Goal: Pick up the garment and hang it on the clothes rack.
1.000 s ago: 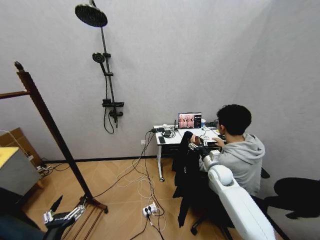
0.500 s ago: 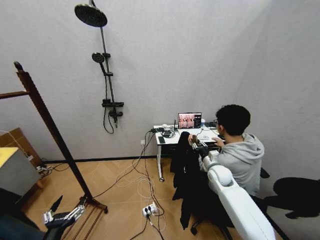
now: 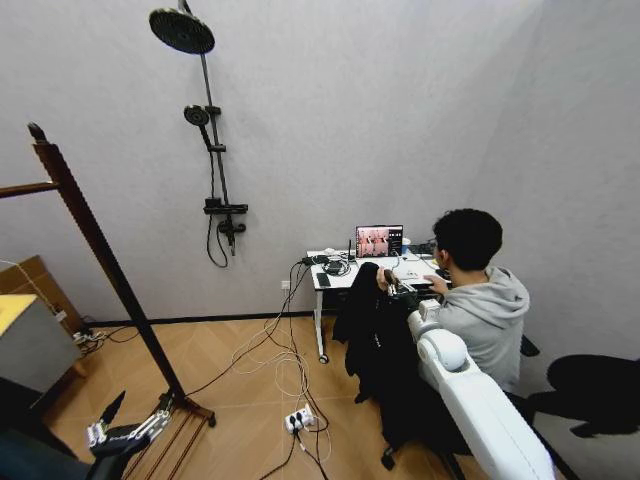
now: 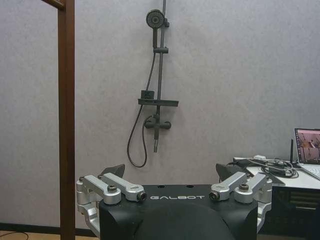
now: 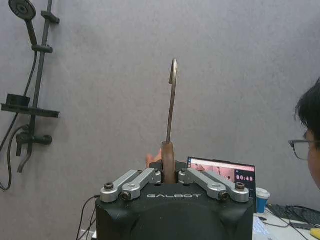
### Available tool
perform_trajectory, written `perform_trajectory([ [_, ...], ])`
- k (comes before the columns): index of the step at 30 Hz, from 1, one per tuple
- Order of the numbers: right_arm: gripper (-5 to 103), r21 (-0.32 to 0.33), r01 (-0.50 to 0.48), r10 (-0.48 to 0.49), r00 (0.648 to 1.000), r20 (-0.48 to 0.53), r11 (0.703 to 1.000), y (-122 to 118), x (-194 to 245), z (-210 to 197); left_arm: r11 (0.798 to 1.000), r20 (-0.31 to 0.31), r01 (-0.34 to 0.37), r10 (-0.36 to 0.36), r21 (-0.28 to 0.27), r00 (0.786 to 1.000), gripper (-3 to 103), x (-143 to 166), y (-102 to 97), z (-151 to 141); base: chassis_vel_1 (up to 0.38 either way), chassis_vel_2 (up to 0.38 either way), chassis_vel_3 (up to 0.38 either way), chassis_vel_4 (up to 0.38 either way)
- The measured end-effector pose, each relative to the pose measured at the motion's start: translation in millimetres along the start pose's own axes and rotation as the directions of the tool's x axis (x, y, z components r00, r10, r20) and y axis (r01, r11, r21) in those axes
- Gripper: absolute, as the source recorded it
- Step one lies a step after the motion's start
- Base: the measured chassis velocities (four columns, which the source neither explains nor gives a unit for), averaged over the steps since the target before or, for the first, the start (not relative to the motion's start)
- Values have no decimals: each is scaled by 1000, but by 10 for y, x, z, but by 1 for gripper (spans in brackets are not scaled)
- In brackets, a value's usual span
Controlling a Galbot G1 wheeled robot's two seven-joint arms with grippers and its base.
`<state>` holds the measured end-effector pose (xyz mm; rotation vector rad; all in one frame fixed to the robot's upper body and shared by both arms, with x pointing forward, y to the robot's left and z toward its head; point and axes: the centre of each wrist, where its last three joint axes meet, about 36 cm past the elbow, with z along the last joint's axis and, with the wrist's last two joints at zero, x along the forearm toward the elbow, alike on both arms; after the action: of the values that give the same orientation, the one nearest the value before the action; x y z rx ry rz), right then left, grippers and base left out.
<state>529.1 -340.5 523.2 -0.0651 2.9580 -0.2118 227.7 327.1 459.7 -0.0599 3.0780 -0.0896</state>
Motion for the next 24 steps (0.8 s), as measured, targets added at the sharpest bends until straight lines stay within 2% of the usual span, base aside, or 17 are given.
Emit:
perform_trajectory([
  [2,10,-13,10,-10,1000,11,1000,37,54,-88,1000,0,0,0,0,1000,100,0,0,0,0,0,0,0],
  [5,10,-77,71,-69,997,27,994,213,288,-430,1000,0,0,0,0,1000,100,0,0,0,0,0,0,0],
  [7,10,-87,81,-78,997,29,993,239,313,-476,1000,0,0,0,0,1000,100,0,0,0,0,0,0,0],
  [9,10,-120,136,-130,990,52,983,391,424,-727,1000,0,0,0,0,1000,100,0,0,0,0,0,0,0],
  [10,10,-120,136,-130,990,52,983,391,424,-727,1000,0,0,0,0,1000,100,0,0,0,0,0,0,0],
  [13,10,-118,209,-198,975,97,971,600,524,-990,1000,0,0,0,0,1000,100,0,0,0,0,0,0,0],
  [21,10,-115,293,-281,953,111,949,905,569,-1045,1000,0,0,0,0,1000,100,0,0,0,6,5,8,5],
  [24,10,-112,308,-295,948,116,945,947,559,-1078,1000,0,0,0,0,1000,100,0,0,0,47,54,59,39],
])
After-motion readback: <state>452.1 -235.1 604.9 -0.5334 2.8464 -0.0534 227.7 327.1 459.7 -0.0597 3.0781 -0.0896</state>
